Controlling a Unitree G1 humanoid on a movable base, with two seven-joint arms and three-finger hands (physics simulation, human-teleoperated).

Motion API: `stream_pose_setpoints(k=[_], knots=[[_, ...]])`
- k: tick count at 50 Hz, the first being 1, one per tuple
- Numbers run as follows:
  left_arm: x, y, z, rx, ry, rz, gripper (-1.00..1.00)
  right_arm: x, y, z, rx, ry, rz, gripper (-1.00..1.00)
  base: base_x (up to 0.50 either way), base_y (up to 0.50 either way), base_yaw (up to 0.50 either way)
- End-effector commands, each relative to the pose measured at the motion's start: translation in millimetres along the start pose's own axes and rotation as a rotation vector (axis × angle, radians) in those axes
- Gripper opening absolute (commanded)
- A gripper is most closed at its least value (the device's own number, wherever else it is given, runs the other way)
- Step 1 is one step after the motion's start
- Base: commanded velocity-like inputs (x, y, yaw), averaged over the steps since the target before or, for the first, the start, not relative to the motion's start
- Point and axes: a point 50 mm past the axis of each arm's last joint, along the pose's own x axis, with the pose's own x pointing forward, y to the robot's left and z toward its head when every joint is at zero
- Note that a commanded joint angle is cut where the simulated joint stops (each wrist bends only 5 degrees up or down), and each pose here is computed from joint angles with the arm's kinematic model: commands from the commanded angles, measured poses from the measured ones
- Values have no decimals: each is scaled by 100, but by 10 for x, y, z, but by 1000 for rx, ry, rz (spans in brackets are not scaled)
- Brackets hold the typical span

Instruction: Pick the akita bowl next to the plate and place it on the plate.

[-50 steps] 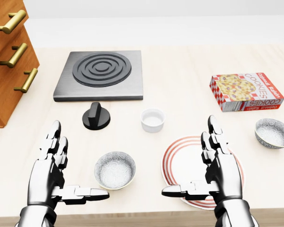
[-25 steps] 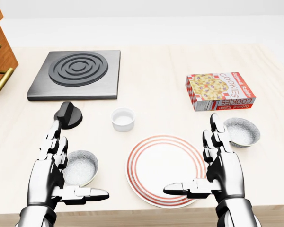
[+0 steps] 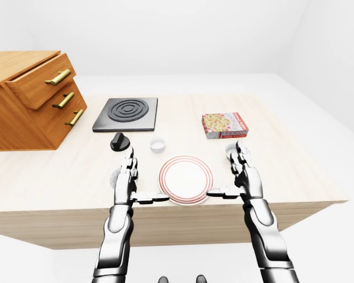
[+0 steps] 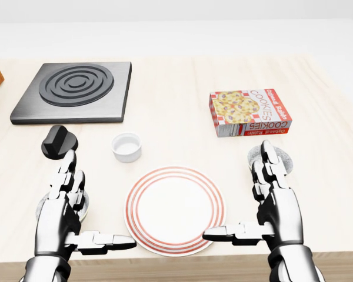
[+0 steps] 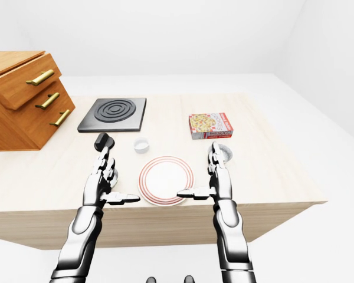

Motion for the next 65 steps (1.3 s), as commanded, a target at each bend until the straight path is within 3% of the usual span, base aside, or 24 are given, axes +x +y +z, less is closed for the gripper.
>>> stream_pose_setpoints(k=[1,33,50,61,65], knots=[[-1,4,-6,0,1,1,100,-4,37,7,-24,1,15,100,0,0,0],[-3,7,7,-1,-2,2,100,-37,67,2,-34,-13,37,100,23,0,0],[42,81,123,-5,-31,30,100,-49,55,10,-18,-21,36,100,0,0,0],[383,537,608,-12,-160,206,100,-43,54,-17,-25,-16,36,100,0,0,0],[553,850,803,-16,-196,317,100,-39,52,-20,-27,-14,33,100,0,0,0]])
